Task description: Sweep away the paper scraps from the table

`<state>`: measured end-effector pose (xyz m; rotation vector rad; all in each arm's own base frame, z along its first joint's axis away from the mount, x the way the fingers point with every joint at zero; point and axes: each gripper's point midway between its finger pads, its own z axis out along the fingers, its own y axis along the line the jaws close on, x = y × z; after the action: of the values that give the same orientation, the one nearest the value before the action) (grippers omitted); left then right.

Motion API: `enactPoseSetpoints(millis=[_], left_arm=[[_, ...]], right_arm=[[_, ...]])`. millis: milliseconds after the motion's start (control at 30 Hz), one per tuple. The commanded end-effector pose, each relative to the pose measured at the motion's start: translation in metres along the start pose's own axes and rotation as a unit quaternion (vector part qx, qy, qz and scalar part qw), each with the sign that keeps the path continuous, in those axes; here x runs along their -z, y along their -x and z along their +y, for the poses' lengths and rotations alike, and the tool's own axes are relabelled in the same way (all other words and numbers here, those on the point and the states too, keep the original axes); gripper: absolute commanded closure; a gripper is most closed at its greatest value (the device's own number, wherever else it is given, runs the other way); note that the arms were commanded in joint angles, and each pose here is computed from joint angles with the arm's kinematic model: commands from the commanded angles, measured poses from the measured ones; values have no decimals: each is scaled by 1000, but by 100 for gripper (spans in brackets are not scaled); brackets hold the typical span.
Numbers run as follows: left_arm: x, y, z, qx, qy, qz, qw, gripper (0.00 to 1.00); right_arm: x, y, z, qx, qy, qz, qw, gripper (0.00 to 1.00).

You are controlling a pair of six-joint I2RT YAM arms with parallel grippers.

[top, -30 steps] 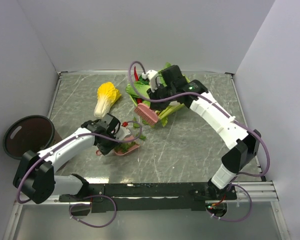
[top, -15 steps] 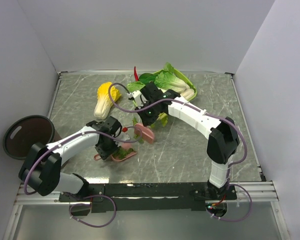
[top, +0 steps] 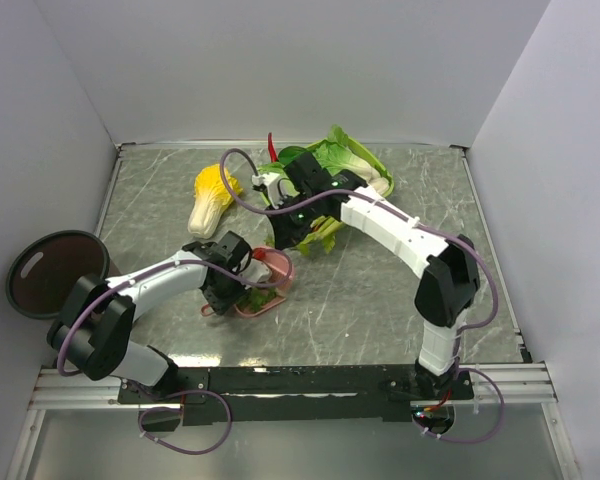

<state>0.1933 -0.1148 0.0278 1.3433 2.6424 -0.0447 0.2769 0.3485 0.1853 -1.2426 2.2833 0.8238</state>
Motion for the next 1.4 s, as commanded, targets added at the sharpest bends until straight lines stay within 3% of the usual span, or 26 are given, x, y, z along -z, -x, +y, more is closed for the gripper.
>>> enactPoseSetpoints(millis=[0, 67, 100, 300, 367, 633, 800, 1033, 1200, 1367], left_arm=[[-3, 14, -4, 0, -8, -40, 999, 89], [-8, 10, -6, -2, -14, -35, 999, 77], [-9, 11, -6, -3, -15, -39, 999, 66], [-11, 0, -7, -1, -7, -34, 999, 60], [-10, -5, -9, -1, -9, -31, 999, 62], [-1, 5, -9, -3, -14, -47, 999, 99], [22, 6, -10, -3, -24, -66, 998, 99], [90, 22, 11, 12, 28, -165, 986, 99], [132, 26, 30, 54, 66, -196, 977, 99], [157, 12, 56, 128, 99, -191, 968, 99]], right_arm=[[54, 16, 8, 47, -43, -55, 996, 100], [66, 23, 9, 47, -53, -76, 995, 100], [70, 26, 11, 45, -48, -86, 994, 100], [104, 46, 18, 73, -71, -133, 986, 100], [114, 49, 16, 80, -88, -142, 983, 100], [130, 47, -18, 63, -140, -151, 977, 100], [165, 57, -54, 43, -191, -178, 964, 100], [206, 62, -89, 21, -257, -212, 943, 100], [221, 64, -104, 11, -284, -224, 932, 100], [228, 64, -120, -12, -294, -237, 926, 100]])
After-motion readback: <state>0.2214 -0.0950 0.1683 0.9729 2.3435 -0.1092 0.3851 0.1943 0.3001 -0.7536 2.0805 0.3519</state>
